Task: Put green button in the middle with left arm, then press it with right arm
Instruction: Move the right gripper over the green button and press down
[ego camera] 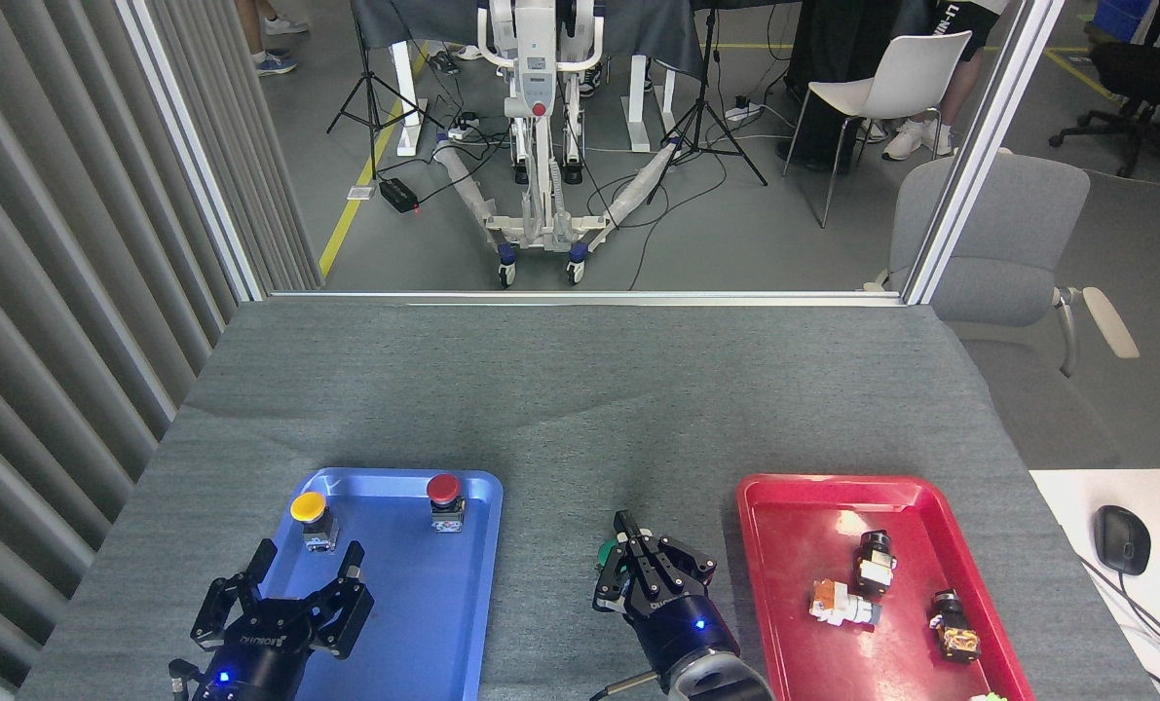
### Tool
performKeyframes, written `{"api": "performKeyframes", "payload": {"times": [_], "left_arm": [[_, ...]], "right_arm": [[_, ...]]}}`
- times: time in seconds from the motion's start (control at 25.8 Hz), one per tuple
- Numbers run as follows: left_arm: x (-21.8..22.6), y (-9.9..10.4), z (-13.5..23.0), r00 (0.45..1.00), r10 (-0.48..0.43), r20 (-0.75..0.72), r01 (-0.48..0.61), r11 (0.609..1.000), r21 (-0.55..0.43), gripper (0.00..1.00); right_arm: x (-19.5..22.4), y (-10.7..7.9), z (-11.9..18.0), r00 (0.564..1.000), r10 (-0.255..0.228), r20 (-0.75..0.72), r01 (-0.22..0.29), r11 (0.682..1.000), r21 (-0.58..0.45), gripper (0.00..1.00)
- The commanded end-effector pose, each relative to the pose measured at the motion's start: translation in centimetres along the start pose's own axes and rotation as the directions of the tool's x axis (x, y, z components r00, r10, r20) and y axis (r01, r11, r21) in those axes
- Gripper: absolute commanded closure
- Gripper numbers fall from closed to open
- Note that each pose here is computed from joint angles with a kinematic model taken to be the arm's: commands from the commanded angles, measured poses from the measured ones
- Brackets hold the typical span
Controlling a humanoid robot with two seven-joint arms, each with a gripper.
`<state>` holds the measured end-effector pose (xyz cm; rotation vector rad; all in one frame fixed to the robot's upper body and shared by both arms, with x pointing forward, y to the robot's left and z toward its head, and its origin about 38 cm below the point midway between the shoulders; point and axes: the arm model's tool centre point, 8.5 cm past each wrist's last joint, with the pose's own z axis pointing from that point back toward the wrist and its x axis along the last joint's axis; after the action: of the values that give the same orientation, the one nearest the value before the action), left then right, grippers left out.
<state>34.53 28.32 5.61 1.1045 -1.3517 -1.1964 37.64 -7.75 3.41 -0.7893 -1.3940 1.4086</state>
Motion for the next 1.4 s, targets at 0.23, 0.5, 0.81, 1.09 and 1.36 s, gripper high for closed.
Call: {"api": "performKeyframes", "payload": {"times": [0.23, 0.5, 0.81, 1.09, 1.36], "left_arm": [[-0.3, 0.0, 0.1, 1.000, -0.004, -0.002, 0.004, 1.000, -0.001, 0.01], [-0.4, -0.1, 0.0, 1.000, -0.005, -0.005, 0.005, 1.000, -0.005, 0.01], [-0.3, -0.1, 0.0, 1.000, -0.003, -0.004, 0.003, 1.000, -0.004, 0.01], [-0.4, -0.1, 0.0, 1.000, -0.002, -0.005, 0.002, 1.000, -0.004, 0.01], [-0.2, 0.2, 0.0, 1.000, -0.003, 0.002, 0.003, 1.000, 0.002, 0.01]], "right_arm": [[1.0, 2.8, -0.2, 1.000, 0.011, -0.017, -0.010, 0.997, 0.081, 1.00], [1.2, 4.8, -0.4, 0.999, 0.031, -0.039, -0.025, 0.990, 0.138, 1.00], [1.3, 4.9, -0.6, 0.998, 0.027, -0.053, -0.020, 0.990, 0.139, 1.00], [0.8, 2.4, -1.4, 0.997, 0.023, -0.069, -0.019, 0.998, 0.056, 1.00], [0.6, 0.0, -1.4, 0.997, 0.029, -0.068, -0.031, 0.999, -0.029, 0.92]]}}
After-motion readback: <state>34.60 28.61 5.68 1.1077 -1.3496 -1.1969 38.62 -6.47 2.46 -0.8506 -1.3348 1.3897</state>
